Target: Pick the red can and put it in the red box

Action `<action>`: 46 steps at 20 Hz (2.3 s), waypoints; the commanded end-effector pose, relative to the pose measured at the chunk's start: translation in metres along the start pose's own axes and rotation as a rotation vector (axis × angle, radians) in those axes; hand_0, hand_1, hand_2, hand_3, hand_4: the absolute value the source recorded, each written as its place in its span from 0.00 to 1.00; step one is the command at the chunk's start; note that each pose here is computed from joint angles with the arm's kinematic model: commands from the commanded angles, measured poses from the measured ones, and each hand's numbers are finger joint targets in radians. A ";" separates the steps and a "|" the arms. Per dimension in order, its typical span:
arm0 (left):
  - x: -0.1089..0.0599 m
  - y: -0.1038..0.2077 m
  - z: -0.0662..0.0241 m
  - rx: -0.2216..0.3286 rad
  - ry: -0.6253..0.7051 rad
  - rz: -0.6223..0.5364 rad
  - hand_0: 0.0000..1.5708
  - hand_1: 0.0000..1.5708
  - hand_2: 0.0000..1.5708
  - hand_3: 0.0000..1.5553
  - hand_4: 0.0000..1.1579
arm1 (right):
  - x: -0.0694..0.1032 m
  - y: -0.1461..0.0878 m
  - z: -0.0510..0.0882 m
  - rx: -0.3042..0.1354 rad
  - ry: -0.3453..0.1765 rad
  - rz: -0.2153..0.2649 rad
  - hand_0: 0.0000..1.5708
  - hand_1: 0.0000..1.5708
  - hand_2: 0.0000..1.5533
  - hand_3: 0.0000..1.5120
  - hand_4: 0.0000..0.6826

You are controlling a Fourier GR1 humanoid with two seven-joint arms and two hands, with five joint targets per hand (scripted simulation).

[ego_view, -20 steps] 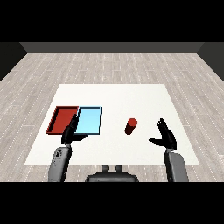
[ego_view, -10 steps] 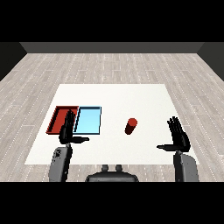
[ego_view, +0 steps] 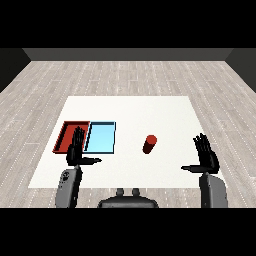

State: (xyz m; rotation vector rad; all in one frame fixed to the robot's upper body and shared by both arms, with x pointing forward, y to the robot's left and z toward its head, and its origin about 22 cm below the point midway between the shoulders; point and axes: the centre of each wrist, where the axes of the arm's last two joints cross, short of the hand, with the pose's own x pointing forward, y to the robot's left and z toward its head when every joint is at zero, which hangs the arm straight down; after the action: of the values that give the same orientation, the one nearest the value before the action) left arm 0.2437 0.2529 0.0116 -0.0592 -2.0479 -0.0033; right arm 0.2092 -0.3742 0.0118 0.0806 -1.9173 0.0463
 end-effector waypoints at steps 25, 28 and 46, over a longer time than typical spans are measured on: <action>0.007 0.003 0.0126 0.038 -0.023 0.005 0.00 0.00 0.00 0.00 0.00 | -0.062 0.062 -0.038 0.005 0.159 -0.183 0.00 0.00 0.00 0.00 0.00; -0.003 -0.001 -0.0015 0.041 -0.027 0.019 0.00 0.00 0.00 0.00 0.00 | -0.082 0.081 -0.038 0.036 0.139 -0.166 0.00 0.00 0.00 0.00 0.00; -0.002 -0.004 0.0132 0.038 -0.027 0.031 0.00 0.00 0.00 0.00 0.00 | -0.093 0.133 -0.050 0.034 0.187 -0.252 0.00 0.00 0.00 0.00 0.00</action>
State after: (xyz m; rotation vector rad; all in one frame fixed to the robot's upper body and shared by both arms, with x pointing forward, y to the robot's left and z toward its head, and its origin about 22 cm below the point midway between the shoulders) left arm 0.2364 0.2496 0.0111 -0.0743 -2.0686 0.0525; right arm 0.2759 -0.2569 -0.0576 0.3205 -1.7103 -0.0913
